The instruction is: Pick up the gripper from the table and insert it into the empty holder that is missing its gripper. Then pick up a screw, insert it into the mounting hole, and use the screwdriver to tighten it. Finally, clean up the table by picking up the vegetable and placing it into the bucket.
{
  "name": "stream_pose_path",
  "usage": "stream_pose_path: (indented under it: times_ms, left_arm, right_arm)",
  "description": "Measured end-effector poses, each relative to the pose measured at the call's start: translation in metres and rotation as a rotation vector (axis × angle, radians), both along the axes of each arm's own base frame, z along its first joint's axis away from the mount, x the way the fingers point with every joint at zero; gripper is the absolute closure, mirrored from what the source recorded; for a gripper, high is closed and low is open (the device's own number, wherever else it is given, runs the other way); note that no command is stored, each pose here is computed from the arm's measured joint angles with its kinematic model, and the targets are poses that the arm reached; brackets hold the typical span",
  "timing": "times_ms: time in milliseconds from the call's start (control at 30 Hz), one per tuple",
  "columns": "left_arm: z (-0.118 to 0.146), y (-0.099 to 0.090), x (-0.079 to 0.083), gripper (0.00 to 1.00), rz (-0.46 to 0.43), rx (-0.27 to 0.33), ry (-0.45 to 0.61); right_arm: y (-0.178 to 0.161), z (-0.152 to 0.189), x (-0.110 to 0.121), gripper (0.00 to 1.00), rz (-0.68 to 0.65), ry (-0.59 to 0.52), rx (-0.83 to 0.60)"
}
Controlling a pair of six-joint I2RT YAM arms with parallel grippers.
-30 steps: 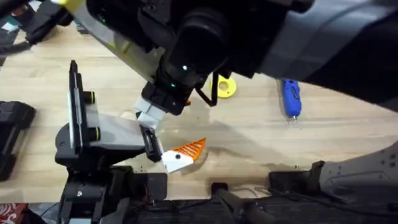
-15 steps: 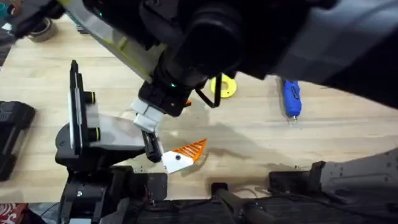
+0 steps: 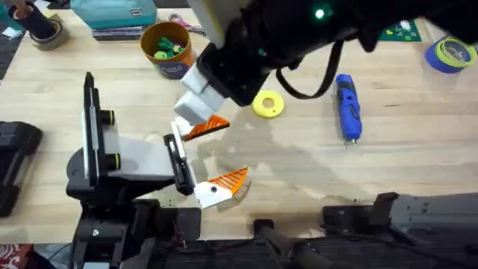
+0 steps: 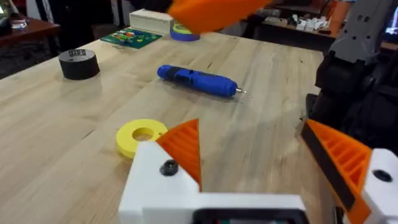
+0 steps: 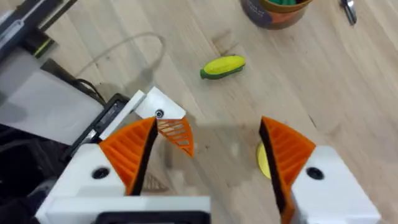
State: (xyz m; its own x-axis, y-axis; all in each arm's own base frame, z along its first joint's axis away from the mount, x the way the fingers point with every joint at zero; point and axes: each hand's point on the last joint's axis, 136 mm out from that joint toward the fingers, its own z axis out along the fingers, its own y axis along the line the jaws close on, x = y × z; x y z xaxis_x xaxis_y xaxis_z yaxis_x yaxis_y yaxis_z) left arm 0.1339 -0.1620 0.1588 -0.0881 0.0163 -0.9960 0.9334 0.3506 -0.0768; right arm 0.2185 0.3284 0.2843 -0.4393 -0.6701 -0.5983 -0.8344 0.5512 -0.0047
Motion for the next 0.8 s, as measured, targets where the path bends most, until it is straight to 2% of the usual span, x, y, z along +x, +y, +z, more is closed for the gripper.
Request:
stream_pose_path:
  times_ms: [300,600,800]
  left_arm:
    - [0.000,0.000,0.000,0.016,-0.003,0.000,0.000]
    - [0.000,0.000,0.000,0.016,-0.003,0.001,-0.002]
    - [0.000,0.000,0.000,0.015,-0.003,0.001,-0.002]
  right_arm:
    - [-0.008,-0.015,-0.001,0.006,0.004,0.000,-0.016]
    - [-0.032,-0.025,-0.005,0.006,-0.012,-0.012,0.026]
    - [-0.044,-0.030,-0.017,0.006,0.114,0.011,0.062]
